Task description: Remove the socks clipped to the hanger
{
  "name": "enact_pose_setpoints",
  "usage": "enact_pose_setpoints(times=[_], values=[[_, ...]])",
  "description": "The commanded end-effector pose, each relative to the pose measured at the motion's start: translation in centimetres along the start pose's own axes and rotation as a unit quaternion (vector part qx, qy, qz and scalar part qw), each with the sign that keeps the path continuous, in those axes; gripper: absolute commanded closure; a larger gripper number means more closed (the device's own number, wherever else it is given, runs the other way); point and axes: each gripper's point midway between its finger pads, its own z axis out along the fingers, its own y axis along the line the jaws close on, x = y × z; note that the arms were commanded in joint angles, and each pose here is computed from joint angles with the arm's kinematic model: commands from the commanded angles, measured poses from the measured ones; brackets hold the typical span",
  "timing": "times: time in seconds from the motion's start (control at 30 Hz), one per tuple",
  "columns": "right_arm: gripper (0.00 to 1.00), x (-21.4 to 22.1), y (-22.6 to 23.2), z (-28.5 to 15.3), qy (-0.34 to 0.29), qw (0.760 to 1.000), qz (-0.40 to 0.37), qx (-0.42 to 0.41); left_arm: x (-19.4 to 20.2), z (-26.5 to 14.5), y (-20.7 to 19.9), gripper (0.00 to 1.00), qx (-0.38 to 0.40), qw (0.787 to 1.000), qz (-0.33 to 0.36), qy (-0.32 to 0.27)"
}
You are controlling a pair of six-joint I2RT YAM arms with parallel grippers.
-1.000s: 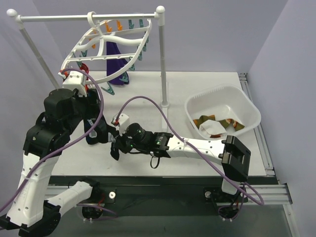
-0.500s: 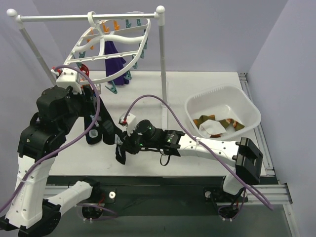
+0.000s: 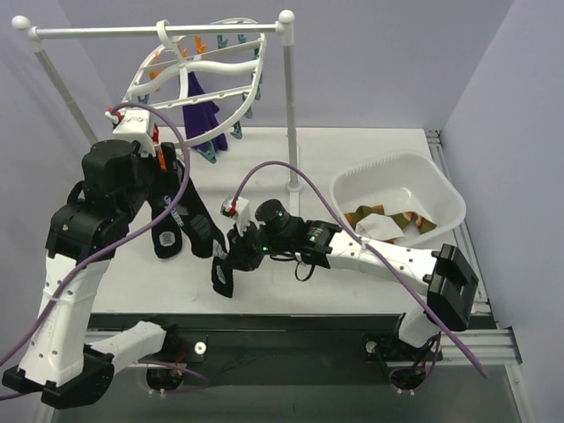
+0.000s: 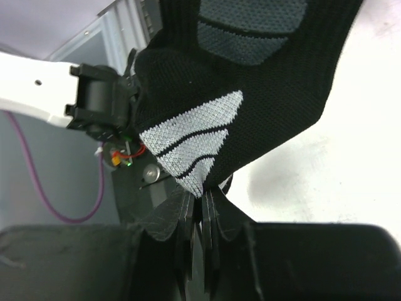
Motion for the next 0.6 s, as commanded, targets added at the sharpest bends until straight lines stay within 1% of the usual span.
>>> enact_pose_setpoints(times=[0.0,0.1,0.23,0.43,0.57], values=[[1.0,-2.7,2.4,-2.8,-0.029,0.998,-0.02,-0.057,-2.2,-0.5,0.0,0.22,0.008,0.999,-0.022,-0.032],[1.0,-2.8,2.7,-3.5,-0.028,0.997,-0.023,-0.07,-2.3,0.3,-0.2,0.24,0.017,0.999,-0.026,-0.027],[1.0,-3.2,2.7,-4.4,-0.032,0.996,-0.027,-0.077,-2.4,1.5,-1.2,0.27,0.057,0.997,-0.04,-0.023],[1.0,-3.2,3.1,-4.8,-0.031,0.995,-0.028,-0.091,-3.0,1.9,-2.8,0.25,0.117,0.991,-0.059,-0.033],[1.0,-3.1,3.1,-4.7,-0.028,0.995,-0.027,-0.093,-3.1,2.1,-3.1,0.24,0.131,0.989,-0.066,-0.037]])
